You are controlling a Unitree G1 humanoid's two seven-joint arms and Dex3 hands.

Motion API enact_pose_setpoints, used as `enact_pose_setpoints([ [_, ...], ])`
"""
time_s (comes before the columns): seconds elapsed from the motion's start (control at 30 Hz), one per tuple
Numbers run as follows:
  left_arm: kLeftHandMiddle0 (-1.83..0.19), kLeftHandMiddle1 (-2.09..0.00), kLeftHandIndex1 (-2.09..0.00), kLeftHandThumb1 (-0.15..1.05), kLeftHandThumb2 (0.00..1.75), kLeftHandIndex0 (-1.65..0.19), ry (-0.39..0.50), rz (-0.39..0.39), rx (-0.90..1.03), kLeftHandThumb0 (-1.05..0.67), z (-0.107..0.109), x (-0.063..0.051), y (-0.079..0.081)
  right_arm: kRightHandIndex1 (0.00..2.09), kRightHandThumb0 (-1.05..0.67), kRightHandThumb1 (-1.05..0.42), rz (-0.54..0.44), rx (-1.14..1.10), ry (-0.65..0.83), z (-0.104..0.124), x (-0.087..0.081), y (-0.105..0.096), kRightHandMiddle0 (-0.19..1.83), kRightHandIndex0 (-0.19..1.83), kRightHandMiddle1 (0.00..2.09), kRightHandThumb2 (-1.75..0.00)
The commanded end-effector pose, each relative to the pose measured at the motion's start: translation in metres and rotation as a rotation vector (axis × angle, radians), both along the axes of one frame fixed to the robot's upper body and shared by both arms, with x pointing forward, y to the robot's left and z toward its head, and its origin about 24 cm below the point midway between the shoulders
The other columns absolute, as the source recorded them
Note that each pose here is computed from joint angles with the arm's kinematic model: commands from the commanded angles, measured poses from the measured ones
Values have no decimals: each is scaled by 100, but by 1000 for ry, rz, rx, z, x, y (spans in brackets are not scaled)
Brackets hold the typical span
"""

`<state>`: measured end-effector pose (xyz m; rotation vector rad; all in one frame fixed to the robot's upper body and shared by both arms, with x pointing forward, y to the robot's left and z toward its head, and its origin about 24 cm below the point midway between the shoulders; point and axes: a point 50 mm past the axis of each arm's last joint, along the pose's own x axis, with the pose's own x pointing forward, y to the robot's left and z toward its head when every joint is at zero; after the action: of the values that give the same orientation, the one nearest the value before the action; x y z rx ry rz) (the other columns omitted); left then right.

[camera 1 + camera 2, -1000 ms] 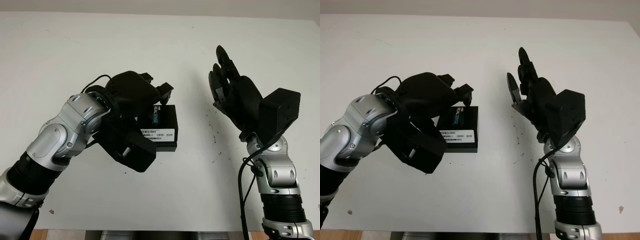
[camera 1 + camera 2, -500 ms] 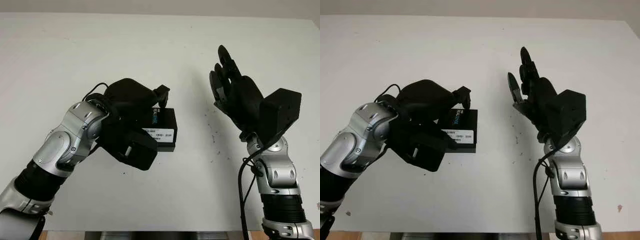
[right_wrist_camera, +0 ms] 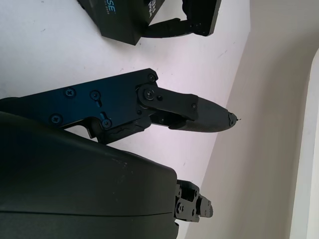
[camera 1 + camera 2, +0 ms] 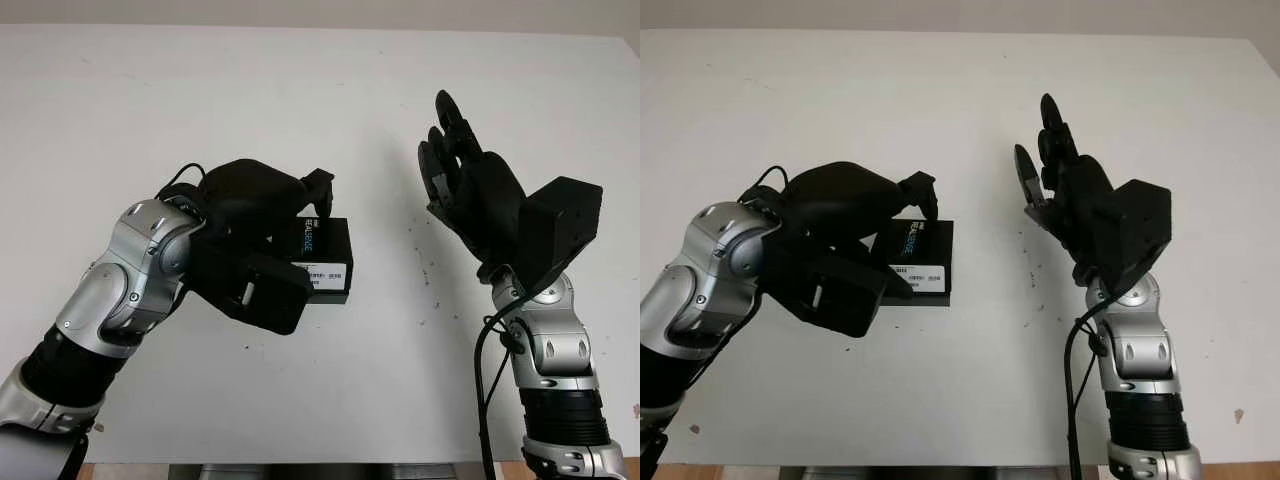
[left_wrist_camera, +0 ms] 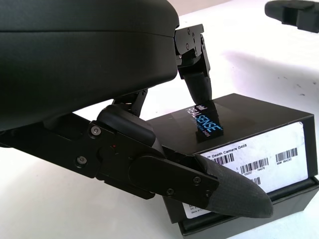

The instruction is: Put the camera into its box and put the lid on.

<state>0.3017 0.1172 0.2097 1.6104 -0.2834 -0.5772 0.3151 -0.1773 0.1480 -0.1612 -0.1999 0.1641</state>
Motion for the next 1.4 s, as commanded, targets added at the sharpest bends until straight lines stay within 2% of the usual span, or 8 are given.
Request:
enact_pose_setpoints([
  [0.0, -44, -209, -175, 105, 15, 2, -17, -6, -24, -41, 3, -4, 0, 6, -58, -105, -3, -1, -5, -2, -1, 0, -11, -12, 6, -58],
  [0.1, -39, -209, -184, 105, 14, -2, -18, 10, -50, -42, 3, -4, 3, 6, -58, -105, -2, 8, -4, -2, -1, 0, -10, -11, 6, -57],
  [0.2, -28, -202, -183, 105, 13, -4, -24, 15, -79, -41, 2, -3, 6, 6, -59, -105, 3, 1, -3, -3, -1, 0, -10, -12, 6, -57],
  [0.47, -31, -189, -190, 105, 14, -5, -41, 7, -108, -42, 4, -4, 10, 6, -60, -105, -8, -4, -4, -3, -1, 0, -9, -11, 6, -55],
  [0.93, -29, -208, -191, 105, 12, -11, -65, 17, -124, -42, 6, -7, 12, 6, -61, -105, 2, -2, -5, -2, 0, 0, -9, -11, 6, -55],
  [1.13, -30, -209, -190, 105, 9, -11, -113, 6, -134, -41, 4, -11, 11, 6, -60, -105, 3, -13, -4, -3, 0, -1, -8, -11, 6, -56],
  [1.37, -23, -208, -191, 105, 12, -4, -119, -24, -114, -39, 3, -19, 9, 6, -58, -105, 9, -13, -4, -2, 0, 1, -8, -11, 6, -57],
])
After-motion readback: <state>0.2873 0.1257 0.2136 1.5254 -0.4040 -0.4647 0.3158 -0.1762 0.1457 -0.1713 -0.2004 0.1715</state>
